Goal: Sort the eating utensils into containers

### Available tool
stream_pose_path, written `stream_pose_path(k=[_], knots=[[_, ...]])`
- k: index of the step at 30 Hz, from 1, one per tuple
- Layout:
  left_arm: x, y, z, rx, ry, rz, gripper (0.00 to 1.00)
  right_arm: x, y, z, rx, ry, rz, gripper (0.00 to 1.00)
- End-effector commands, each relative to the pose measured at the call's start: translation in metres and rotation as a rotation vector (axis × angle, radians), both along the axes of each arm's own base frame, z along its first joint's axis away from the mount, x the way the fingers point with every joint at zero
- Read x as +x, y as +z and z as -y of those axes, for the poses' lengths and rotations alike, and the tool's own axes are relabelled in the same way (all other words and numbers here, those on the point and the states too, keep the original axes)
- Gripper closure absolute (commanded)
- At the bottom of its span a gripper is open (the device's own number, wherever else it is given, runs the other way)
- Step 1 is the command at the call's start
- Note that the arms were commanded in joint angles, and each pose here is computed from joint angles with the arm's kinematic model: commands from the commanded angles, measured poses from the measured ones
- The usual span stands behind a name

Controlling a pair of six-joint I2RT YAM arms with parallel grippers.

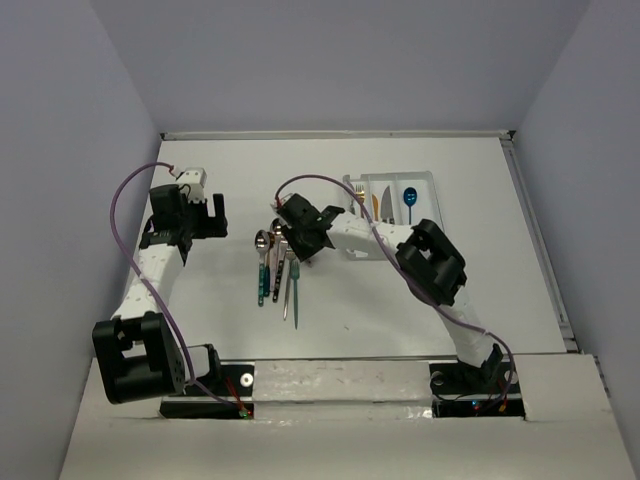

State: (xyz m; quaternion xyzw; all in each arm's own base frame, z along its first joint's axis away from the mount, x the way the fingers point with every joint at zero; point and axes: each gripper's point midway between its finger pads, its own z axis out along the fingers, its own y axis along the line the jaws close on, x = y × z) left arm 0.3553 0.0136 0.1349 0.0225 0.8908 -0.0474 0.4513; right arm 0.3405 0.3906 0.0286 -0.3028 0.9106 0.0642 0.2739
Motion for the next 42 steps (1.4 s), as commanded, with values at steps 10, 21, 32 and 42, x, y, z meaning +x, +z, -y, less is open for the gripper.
stream_pose_path(k=[10, 21, 32, 42], knots=[[0.001, 0.007, -0.005, 0.004, -0.005, 0.039, 0.01, 0.015, -0.029, 0.038, -0.066, -0.174, -0.041, 0.91], [0.002, 0.007, -0.006, -0.001, -0.005, 0.040, 0.01, -0.104, -0.050, 0.091, -0.059, -0.235, -0.302, 0.90], [0.001, 0.010, -0.007, -0.004, -0.001, 0.045, 0.01, -0.056, -0.038, 0.081, -0.154, -0.251, -0.154, 0.63], [0.000, 0.011, -0.009, -0.011, 0.000, 0.049, 0.01, -0.035, -0.063, 0.082, -0.153, -0.248, -0.187, 0.63]])
